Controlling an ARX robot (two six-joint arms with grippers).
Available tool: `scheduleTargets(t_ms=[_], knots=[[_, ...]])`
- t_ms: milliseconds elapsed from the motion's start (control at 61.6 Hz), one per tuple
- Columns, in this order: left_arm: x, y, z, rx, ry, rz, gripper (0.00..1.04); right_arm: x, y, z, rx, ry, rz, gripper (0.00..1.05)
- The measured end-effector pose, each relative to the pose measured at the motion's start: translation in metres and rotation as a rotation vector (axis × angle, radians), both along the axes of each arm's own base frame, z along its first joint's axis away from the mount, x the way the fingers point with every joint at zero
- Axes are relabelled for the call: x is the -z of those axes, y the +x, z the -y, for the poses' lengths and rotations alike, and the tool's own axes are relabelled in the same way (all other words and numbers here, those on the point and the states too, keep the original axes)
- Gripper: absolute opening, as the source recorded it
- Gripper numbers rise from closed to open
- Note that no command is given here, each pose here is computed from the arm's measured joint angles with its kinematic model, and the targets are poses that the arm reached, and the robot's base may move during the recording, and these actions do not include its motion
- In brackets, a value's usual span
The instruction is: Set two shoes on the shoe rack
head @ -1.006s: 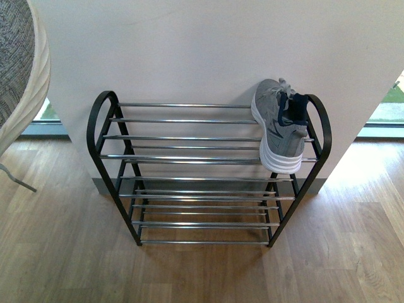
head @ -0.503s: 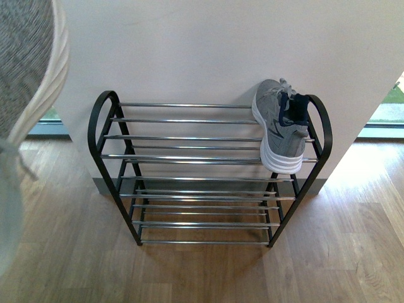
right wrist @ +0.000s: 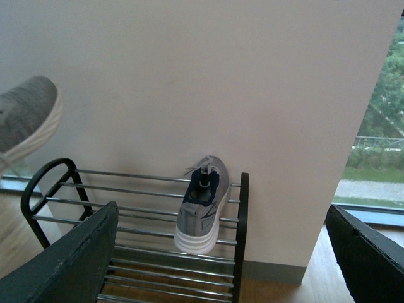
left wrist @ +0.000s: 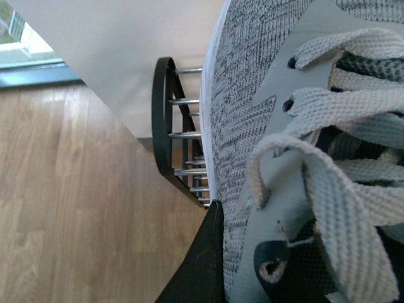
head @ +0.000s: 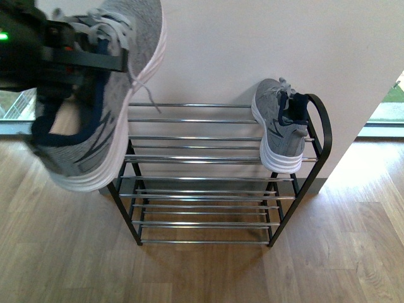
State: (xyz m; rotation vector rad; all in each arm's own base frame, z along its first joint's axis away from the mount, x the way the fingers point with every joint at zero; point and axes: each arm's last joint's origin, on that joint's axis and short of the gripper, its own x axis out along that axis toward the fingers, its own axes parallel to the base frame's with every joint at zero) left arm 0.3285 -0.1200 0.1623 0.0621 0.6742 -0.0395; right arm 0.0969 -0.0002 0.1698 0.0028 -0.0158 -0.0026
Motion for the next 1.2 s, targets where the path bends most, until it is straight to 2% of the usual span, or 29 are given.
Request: scheduleTargets(t_ms=[146,276,406,568,714,990,1201], knots=[[0.035,0.046,0.022,-0.088,-0.087,-0.124,0.02,0.0,0.0,0.0,-0.001,0.0,0.0,0.95],[0.06,0.073,0.045,-0.135,-0.127,-0.185,0.02,0.0,0.0,0.0,0.0,0.0,0.0,0.95],[0.085,0.11,0.092,-0.104,-0.188,-0.237,0.02,0.0,0.0,0.0,0.0,0.0,0.0,0.95],[0.099,0.133,0.128,-0.085,-0.221,-0.274,0.02,0.0,0.0,0.0,0.0,0.0,0.0,0.95],[0.114,0.151,0.148,-0.085,-0.221,-0.302,0.02,0.0,0.0,0.0,0.0,0.0,0.0,0.95],[0.139,0.175,0.166,-0.084,-0.201,-0.348,0.02,0.0,0.0,0.0,0.0,0.0,0.0,0.95],[0.137,0.18,0.174,-0.059,-0.221,-0.335,0.03,0.0,0.0,0.0,0.0,0.0,0.0,0.95]])
